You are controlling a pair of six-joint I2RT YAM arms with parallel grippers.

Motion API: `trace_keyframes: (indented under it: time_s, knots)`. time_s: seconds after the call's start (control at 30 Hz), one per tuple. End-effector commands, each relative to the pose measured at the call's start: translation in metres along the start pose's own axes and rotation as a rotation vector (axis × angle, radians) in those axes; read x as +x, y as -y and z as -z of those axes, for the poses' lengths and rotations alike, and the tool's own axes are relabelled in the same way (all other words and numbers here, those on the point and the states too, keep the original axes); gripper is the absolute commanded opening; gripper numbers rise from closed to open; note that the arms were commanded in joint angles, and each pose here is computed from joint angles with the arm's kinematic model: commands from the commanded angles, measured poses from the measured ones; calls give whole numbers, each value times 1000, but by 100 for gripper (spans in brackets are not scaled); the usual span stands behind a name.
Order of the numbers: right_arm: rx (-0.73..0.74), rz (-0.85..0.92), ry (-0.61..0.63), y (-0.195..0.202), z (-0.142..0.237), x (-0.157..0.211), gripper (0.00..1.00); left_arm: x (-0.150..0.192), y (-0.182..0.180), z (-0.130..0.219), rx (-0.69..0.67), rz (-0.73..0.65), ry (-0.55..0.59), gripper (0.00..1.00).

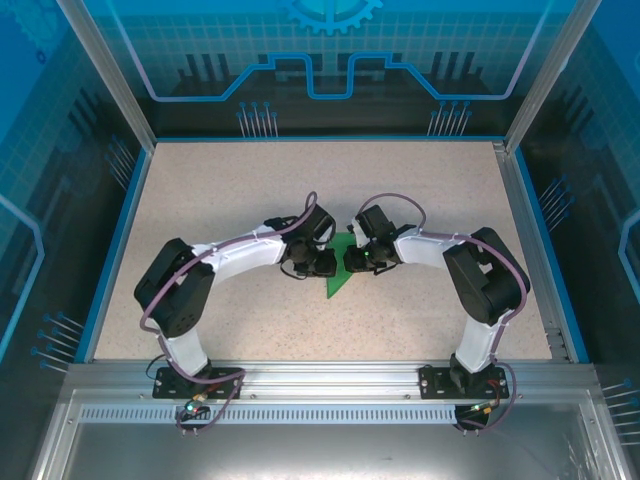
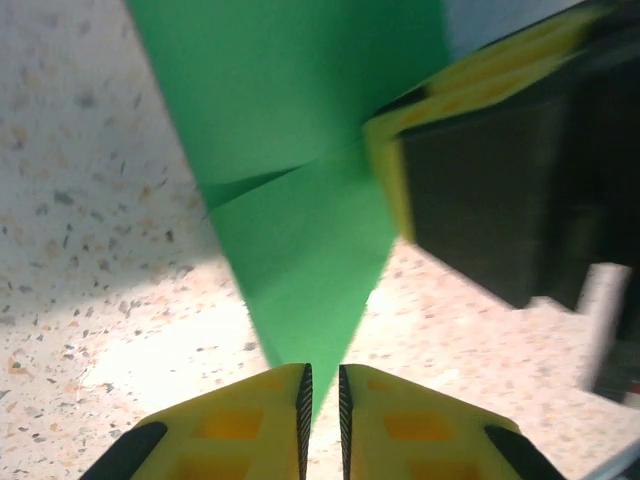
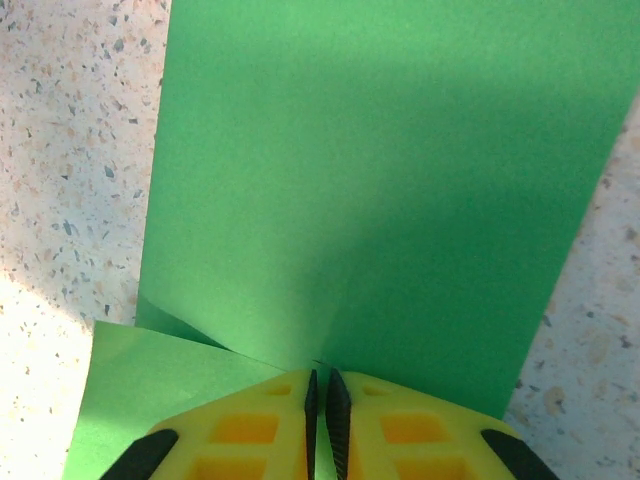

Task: Fold a paper plane with a square sheet of paper (pick it up from the middle)
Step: Third fold the triangle at the center of the table.

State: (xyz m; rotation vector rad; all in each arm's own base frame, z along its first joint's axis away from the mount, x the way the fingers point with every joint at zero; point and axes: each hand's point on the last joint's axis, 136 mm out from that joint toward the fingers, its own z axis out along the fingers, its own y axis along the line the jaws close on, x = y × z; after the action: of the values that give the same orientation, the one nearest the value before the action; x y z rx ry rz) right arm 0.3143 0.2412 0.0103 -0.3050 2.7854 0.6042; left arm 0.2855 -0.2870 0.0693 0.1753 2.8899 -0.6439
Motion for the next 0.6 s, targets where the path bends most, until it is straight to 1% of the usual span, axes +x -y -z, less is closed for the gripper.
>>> trace_keyframes:
  time_s: [0.0,0.17,0.3,0.43,0.57]
  knots:
    - [85,-39,-199,22,-19,61,16,-5,13,14,32,-16,14,18]
    - [78,-40,-198,21,-19,61,15,1,25,-6,113,-11,-51,12]
    - [67,-44,-199,21,-19,62,15,7,23,-18,123,-10,-85,9]
    - [63,-45,-202,20,-20,62,15,19,20,-25,128,-22,-116,8]
    - [61,-46,-206,20,-21,62,15,22,15,-34,122,-22,-120,7]
